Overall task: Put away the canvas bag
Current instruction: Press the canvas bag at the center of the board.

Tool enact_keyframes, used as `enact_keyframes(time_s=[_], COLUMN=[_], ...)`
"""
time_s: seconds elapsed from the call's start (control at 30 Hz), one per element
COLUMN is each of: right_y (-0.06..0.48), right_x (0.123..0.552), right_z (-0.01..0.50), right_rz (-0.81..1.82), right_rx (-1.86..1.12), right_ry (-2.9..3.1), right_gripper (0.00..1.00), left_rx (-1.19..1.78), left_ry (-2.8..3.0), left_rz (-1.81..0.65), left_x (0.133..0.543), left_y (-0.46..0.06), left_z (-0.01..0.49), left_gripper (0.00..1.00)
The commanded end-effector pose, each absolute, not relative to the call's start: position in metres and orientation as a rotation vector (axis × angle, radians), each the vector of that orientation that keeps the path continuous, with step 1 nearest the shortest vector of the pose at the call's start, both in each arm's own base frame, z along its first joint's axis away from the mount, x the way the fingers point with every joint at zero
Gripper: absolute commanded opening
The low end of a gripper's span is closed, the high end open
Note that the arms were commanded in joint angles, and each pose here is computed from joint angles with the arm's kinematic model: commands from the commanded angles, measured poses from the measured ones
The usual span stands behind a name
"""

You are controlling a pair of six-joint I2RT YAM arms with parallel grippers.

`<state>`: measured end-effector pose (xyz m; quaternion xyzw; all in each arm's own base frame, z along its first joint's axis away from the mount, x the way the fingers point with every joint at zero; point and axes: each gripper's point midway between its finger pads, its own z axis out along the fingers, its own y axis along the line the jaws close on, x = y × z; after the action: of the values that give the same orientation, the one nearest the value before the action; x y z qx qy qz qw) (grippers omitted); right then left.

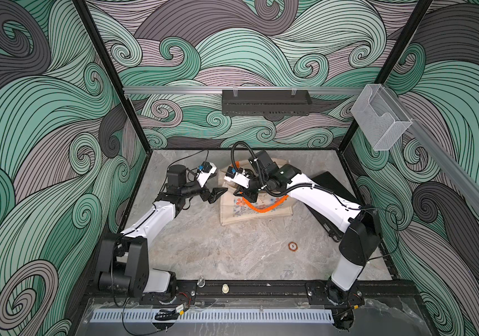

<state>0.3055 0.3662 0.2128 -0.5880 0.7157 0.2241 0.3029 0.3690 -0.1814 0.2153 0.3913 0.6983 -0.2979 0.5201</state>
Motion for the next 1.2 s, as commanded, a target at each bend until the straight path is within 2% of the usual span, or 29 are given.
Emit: enact_keyframes(time_s=[0.0, 0.1, 0.17, 0.27, 0.43, 0.5, 0.57, 0.63, 0.7, 0.77, 0.83, 0.93, 1.0, 1.03, 1.07, 1.13, 1.17], right_y=[0.366, 0.364, 0.362, 0.361, 0.357, 0.355, 0.356, 0.358, 0.356, 0.354, 0.351, 0.342, 0.336, 0.332, 0.330, 0.325, 0.324], right_x=[0.299, 0.304, 0.310, 0.318, 0.337, 0.341, 0.339, 0.336, 0.334, 0.333, 0.333, 0.338, 0.339, 0.336, 0.333, 0.337, 0.338], right_z=[0.214, 0.212, 0.213, 0.218, 0.221, 0.224, 0.226, 0.229, 0.231, 0.234, 0.237, 0.247, 0.259, 0.265, 0.268, 0.276, 0.277], right_rz=[0.614, 0.572, 0.546, 0.531, 0.456, 0.458, 0.479, 0.499, 0.494, 0.479, 0.459, 0.392, 0.400, 0.427, 0.443, 0.413, 0.403], right_rx=[-1.585, -1.587, -1.572, -1.542, -1.471, -1.453, -1.460, -1.469, -1.474, -1.476, -1.483, -1.461, -1.442, -1.461, -1.483, -1.479, -1.494], right_ry=[1.878, 1.881, 1.888, 1.897, 1.930, 1.933, 1.918, 1.898, 1.886, 1.873, 1.860, 1.848, 1.826, 1.797, 1.771, 1.756, 1.757], right_gripper=[0.00, 0.00, 0.00, 0.00, 0.01, 0.01, 0.02, 0.03, 0.05, 0.08, 0.14, 0.19, 0.30, 0.47, 0.57, 0.76, 0.79], left_rx=[1.002, 1.038, 1.053, 1.069, 1.096, 1.084, 1.088, 1.089, 1.085, 1.081, 1.075, 1.088, 1.083, 1.084, 1.083, 1.092, 1.104], left_ry=[1.598, 1.573, 1.559, 1.564, 1.559, 1.580, 1.600, 1.606, 1.606, 1.608, 1.597, 1.596, 1.592, 1.595, 1.589, 1.570, 1.563], left_rz=[-0.792, -0.899, -0.931, -0.967, -1.048, -1.019, -0.988, -0.986, -0.973, -0.940, -0.937, -0.923, -0.900, -0.896, -0.894, -0.901, -0.904], left_x=[0.376, 0.372, 0.367, 0.359, 0.340, 0.343, 0.346, 0.349, 0.350, 0.350, 0.349, 0.345, 0.343, 0.341, 0.339, 0.332, 0.329], left_y=[-0.194, -0.204, -0.207, -0.210, -0.217, -0.217, -0.218, -0.220, -0.221, -0.222, -0.223, -0.225, -0.223, -0.223, -0.222, -0.222, -0.223], left_z=[0.233, 0.235, 0.236, 0.236, 0.237, 0.233, 0.227, 0.225, 0.227, 0.230, 0.236, 0.242, 0.246, 0.245, 0.249, 0.257, 0.258], left_gripper=[0.95, 0.90, 0.82, 0.78, 0.77, 0.72, 0.60, 0.54, 0.38, 0.37, 0.23, 0.10, 0.00, 0.00, 0.00, 0.00, 0.00])
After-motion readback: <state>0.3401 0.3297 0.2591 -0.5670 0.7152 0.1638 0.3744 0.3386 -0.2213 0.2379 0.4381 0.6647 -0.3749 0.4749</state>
